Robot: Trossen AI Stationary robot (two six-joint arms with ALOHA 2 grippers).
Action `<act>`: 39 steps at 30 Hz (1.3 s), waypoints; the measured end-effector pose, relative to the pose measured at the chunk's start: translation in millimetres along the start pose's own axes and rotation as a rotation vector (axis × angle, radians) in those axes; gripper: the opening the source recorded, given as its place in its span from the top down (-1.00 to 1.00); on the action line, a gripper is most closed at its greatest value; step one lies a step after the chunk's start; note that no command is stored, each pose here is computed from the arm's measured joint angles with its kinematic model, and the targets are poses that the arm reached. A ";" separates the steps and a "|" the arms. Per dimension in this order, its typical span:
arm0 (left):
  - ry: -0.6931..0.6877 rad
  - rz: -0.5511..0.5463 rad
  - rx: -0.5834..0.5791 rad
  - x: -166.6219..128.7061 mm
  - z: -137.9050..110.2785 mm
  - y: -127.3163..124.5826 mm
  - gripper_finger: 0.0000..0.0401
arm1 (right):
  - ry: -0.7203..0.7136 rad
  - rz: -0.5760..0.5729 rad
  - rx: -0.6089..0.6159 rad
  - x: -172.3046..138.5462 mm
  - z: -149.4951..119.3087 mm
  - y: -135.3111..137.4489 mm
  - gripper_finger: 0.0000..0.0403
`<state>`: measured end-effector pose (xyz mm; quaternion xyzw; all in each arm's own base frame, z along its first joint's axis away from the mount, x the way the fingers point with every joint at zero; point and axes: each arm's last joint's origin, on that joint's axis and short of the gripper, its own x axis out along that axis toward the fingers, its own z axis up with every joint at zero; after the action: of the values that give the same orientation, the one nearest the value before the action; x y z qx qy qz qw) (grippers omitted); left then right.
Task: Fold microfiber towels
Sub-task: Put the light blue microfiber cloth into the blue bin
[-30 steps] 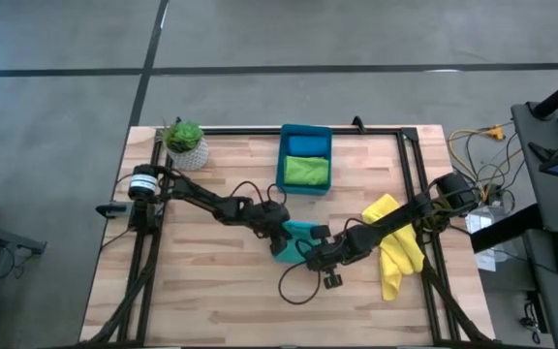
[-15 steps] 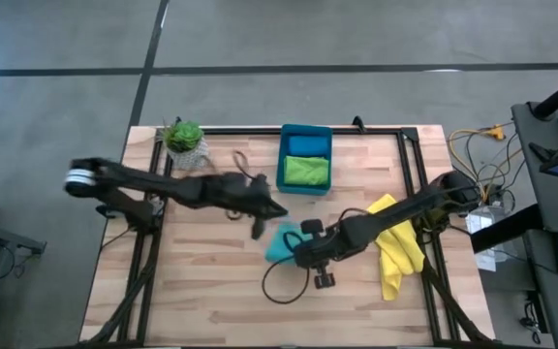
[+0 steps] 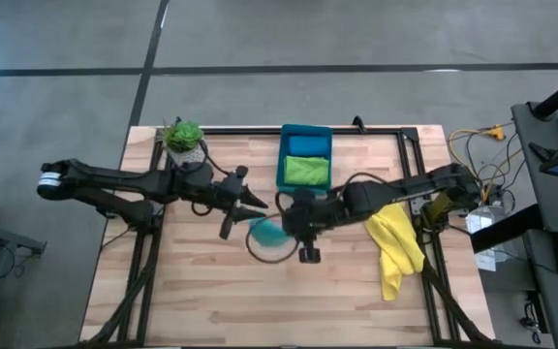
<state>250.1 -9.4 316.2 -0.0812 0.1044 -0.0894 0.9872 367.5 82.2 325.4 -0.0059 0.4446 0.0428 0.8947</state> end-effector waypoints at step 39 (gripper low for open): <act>0.419 -0.167 -0.016 43.4 -36.3 14.6 0.85 | 0.040 0.026 0.048 -25.1 10.5 -18.3 0.96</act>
<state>286.2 -8.8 270.2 -0.0769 0.3007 -0.1851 0.9324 362.2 62.7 351.3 0.0207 0.4633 0.0435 0.8849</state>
